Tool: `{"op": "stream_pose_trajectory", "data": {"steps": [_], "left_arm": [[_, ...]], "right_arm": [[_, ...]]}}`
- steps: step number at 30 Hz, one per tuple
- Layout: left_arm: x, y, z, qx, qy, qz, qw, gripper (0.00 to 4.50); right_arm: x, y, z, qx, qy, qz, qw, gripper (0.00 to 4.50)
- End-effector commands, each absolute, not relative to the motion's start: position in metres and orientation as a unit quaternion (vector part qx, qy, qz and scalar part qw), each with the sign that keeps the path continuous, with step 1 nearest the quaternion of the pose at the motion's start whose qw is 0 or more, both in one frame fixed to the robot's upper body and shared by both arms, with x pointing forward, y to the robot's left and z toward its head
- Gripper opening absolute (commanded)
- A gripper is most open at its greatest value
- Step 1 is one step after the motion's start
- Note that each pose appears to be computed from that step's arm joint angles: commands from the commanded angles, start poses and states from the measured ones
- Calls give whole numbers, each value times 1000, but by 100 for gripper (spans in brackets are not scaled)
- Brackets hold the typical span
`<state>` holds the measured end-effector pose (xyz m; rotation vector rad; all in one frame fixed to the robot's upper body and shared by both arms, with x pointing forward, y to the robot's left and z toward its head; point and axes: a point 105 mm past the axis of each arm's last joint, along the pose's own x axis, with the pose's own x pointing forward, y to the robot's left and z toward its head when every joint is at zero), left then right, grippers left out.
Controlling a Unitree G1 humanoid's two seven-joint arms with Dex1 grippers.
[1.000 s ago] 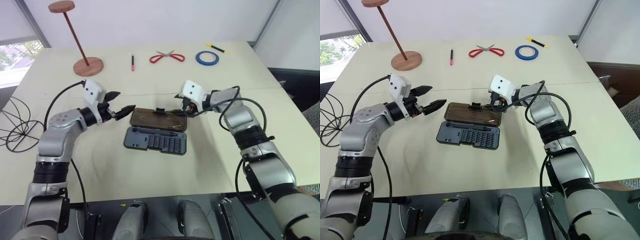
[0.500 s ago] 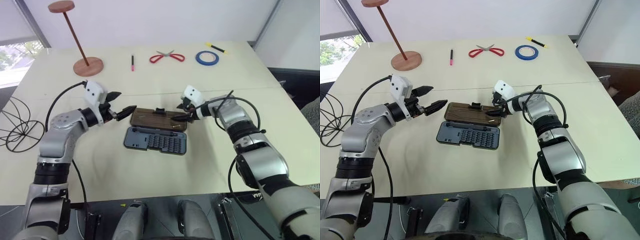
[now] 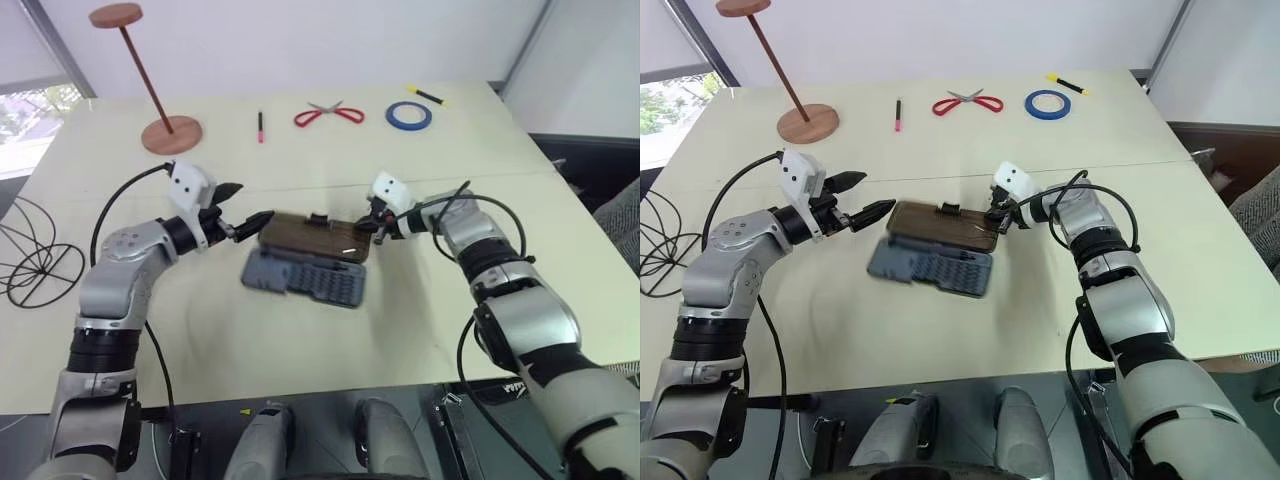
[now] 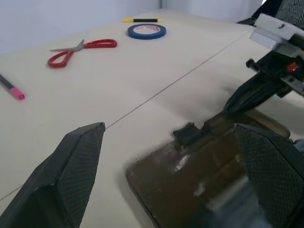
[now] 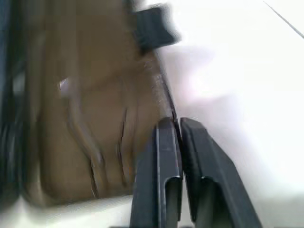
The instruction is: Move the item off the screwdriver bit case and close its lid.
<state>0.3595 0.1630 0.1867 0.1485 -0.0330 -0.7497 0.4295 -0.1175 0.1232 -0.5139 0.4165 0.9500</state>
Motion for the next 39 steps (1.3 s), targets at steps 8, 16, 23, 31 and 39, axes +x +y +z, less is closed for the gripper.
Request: {"op": "stream_pose_trajectory", "data": {"steps": [8, 16, 23, 31, 39], "left_arm": [[359, 166, 201, 85, -42, -359, 928, 450], [361, 168, 203, 85, -46, -356, 930, 450], [361, 168, 204, 85, -49, -355, 930, 450], [361, 168, 203, 84, -48, -354, 930, 450], [361, 167, 204, 82, -51, -352, 931, 450]], "right_arm": [[427, -108, 126, -299, 163, 471, 814, 4], [405, -76, 141, -384, 74, 549, 738, 4], [381, -53, 150, -420, 14, 594, 686, 4], [378, -48, 149, -448, -11, 592, 670, 4], [379, -35, 152, -459, -44, 586, 666, 4]]}}
